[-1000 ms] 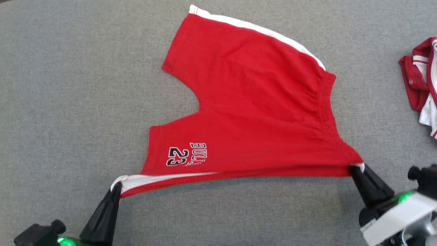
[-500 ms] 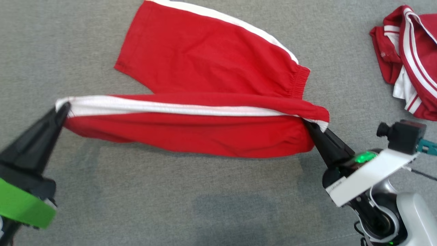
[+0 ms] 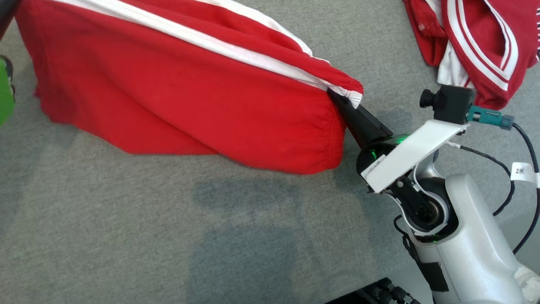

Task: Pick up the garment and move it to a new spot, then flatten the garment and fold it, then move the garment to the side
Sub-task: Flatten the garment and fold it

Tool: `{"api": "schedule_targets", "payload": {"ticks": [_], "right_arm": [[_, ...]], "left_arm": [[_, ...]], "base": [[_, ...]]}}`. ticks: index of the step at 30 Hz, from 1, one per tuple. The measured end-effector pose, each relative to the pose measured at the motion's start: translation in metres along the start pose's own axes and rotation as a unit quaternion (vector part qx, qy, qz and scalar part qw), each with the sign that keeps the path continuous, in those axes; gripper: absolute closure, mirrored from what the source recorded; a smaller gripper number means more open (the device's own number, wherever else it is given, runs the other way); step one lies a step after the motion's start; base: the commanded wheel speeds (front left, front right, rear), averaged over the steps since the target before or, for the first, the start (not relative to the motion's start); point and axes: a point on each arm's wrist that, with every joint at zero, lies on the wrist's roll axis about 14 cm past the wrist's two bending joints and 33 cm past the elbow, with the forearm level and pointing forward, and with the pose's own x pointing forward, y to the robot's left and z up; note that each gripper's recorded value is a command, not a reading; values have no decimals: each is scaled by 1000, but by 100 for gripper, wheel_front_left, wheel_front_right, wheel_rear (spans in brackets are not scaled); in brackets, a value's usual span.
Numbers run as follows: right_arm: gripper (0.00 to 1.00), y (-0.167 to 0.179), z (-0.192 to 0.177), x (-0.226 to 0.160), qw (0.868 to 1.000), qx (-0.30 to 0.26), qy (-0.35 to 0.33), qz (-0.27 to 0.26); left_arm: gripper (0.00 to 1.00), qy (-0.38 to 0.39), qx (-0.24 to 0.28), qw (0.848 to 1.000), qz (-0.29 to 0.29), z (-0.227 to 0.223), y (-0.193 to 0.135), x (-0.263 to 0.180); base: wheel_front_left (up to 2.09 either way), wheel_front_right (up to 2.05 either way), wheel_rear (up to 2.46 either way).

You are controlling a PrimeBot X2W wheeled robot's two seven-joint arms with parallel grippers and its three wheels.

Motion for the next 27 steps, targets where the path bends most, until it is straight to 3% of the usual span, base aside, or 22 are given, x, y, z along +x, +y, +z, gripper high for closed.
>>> {"api": "schedule_targets", "payload": {"ticks": [9, 20, 21, 23, 24, 25, 27], "right_arm": [[100, -7, -3, 9, 999, 27, -28, -4], [100, 10, 6, 25, 997, 42, -59, 29], [95, 11, 6, 26, 997, 42, -60, 29], [57, 10, 7, 26, 997, 41, -62, 28], [6, 9, 8, 26, 997, 36, -64, 27], [0, 8, 8, 27, 997, 29, -63, 24], [0, 6, 8, 27, 998, 20, -62, 19]], "left_arm": [[100, 66, 24, 998, -4, -27, 9, 73], [100, 87, 25, 996, 23, -37, 28, 86], [100, 89, 23, 995, 24, -38, 29, 86], [100, 90, 21, 995, 26, -39, 29, 86], [100, 90, 18, 995, 28, -39, 29, 86], [96, 87, 14, 996, 30, -38, 30, 85], [27, 83, 7, 996, 35, -38, 30, 85]], "base": [[0, 0, 0], [0, 0, 0], [0, 0, 0], [0, 0, 0], [0, 0, 0], [0, 0, 0], [0, 0, 0]]}}
